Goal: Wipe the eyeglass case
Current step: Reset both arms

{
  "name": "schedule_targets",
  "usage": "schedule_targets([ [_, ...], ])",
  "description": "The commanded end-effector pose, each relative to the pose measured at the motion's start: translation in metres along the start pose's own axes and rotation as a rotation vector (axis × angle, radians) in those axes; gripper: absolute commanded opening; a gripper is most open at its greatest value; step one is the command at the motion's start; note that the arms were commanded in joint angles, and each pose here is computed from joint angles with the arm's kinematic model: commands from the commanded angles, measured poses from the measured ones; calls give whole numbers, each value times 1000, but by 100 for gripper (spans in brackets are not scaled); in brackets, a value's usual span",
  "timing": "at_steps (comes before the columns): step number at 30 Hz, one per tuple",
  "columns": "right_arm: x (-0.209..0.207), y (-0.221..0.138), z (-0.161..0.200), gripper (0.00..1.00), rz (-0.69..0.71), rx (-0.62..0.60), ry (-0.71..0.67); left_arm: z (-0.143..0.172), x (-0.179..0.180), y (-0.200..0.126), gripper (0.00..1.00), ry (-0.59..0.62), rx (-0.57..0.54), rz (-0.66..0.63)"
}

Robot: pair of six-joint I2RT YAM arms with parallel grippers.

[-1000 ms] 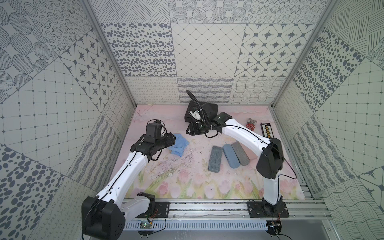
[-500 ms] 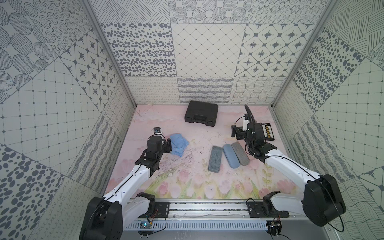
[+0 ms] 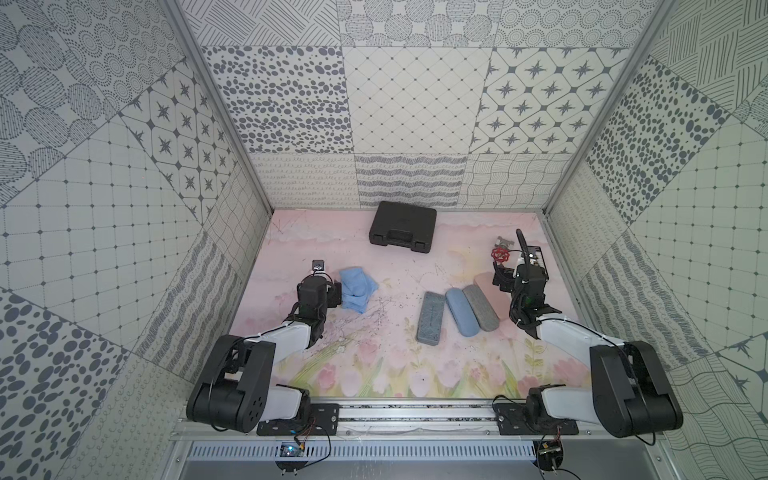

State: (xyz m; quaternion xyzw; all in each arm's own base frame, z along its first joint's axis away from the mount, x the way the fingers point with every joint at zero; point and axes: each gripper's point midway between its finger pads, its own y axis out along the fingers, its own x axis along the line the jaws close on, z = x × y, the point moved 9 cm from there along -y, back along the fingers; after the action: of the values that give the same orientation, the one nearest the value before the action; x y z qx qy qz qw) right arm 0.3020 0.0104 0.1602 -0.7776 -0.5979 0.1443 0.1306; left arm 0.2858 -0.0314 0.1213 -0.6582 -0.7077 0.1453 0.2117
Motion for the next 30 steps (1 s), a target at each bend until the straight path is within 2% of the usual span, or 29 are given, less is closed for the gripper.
schedule_targets([
  [1,2,0,-5,99,-72,-150,6,-14,2,5,89,8,-218,147],
  [5,7,6,25,99,-161,-186,-20,0,8,14,90,-40,-206,149],
  [6,9,10,26,99,-166,-211,-19,0,11,19,91,-46,-232,146],
  [7,9,14,25,99,-140,-193,-20,-6,17,22,96,-85,-207,125],
  [8,9,18,22,99,-123,-116,-22,-7,25,29,100,-149,-109,89],
  [9,7,23,19,99,-133,-95,-5,-5,29,32,99,-153,-111,74],
  [10,2,26,19,99,-140,-126,27,-6,31,29,100,-167,-155,76],
  [11,1,25,20,99,-140,-121,28,-5,32,28,100,-186,-131,64],
  [14,1,25,20,99,-139,-108,22,-5,32,27,100,-177,-155,64],
  [21,1,25,19,99,-141,-100,19,-8,21,32,100,-115,-107,147],
  [30,1,25,20,99,-142,-100,19,-7,20,31,100,-95,-124,125],
])
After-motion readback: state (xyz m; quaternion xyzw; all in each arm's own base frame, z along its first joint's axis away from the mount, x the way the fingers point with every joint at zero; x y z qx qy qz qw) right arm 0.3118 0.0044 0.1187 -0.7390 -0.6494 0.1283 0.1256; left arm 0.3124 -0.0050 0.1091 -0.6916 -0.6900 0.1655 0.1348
